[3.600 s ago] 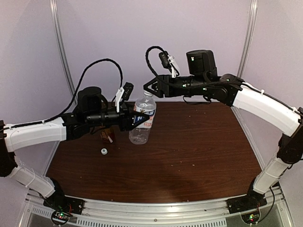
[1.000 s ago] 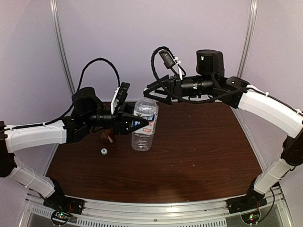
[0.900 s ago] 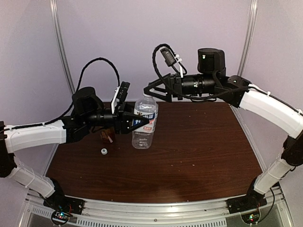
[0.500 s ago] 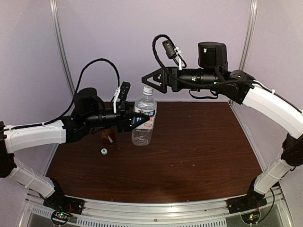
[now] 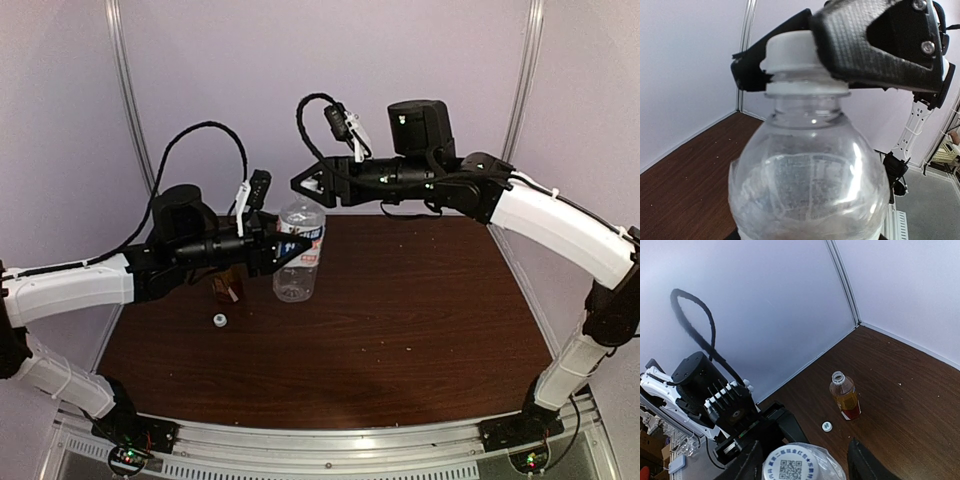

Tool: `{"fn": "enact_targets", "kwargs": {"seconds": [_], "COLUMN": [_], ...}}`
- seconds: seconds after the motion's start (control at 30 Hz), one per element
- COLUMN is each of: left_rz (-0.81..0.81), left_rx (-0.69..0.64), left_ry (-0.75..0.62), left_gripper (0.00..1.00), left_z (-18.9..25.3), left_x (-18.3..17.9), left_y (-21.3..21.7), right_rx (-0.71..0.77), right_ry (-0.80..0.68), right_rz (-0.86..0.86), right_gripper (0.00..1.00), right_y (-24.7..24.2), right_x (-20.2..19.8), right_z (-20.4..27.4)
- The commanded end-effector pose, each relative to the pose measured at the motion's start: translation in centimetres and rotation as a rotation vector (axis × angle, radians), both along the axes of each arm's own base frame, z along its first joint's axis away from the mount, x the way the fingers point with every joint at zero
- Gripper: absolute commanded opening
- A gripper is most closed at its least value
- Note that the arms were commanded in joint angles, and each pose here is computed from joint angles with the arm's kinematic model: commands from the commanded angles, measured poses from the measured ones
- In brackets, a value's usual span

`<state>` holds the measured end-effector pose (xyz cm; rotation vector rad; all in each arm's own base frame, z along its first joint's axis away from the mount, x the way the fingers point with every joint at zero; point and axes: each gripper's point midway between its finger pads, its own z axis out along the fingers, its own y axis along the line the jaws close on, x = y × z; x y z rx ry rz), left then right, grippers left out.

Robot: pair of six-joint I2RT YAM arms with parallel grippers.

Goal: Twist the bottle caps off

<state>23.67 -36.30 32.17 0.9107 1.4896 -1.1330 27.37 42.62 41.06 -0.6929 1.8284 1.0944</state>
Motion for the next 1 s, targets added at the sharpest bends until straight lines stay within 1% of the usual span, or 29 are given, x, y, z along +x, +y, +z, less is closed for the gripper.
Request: {"fn": "enact_targets", "kwargs": {"seconds": [0.0, 0.1, 0.27, 0.4, 0.5, 0.57, 0.67, 0.77, 0.87, 0.97], "left_rz": [0.016, 0.019, 0.018, -0.013, -0.08, -0.172, -0.373, -0.508, -0.556, -0.552], "left_rx": [-0.044, -0.041, -0.04, -0.049, -0.075, -0.096, -0.148, -0.177, -0.181, -0.183], "left_ry": [-0.07, -0.069, -0.071, -0.085, -0.108, -0.132, -0.164, -0.156, -0.144, -0.146], "left_gripper": [0.33, 0.33, 0.33, 0.33, 0.33, 0.33, 0.33, 0.33, 0.32, 0.32], "left_z": [2.6, 2.5, 2.5, 2.7, 3.3, 3.9, 5.1, 5.6, 5.6, 5.6], "left_x": [-0.2, -0.1, -0.2, -0.8, -2.1, -3.7, -7.2, -9.3, -10.1, -10.2], "left_y": [0.3, 0.4, 0.4, 0.3, 0.2, 0.1, 0.1, 0.4, 0.6, 0.7], "right_rx": [0.019, 0.021, 0.02, 0.004, 0.013, 0.033, 0.055, 0.096, 0.128, 0.124], "right_ry": [-0.009, -0.013, -0.035, -0.096, -0.174, -0.229, -0.309, -0.35, -0.346, -0.323], "right_rz": [-0.004, 0.006, 0.019, 0.053, 0.154, 0.243, 0.424, 0.643, 0.741, 0.739], "right_gripper": [0.51, 0.42, 0.3, 0.25, 0.23, 0.24, 0.24, 0.27, 0.29, 0.32], "right_y": [0.3, 0.4, 0.3, 0.0, 0.1, 0.0, 0.1, -0.3, -0.6, -0.5], "right_x": [-0.2, -0.3, -0.5, -1.0, -2.5, -3.8, -6.5, -9.5, -10.5, -10.1], "right_z": [0.9, 0.9, 0.7, 0.8, 1.2, 1.6, 1.8, 1.6, 1.5, 1.2]}}
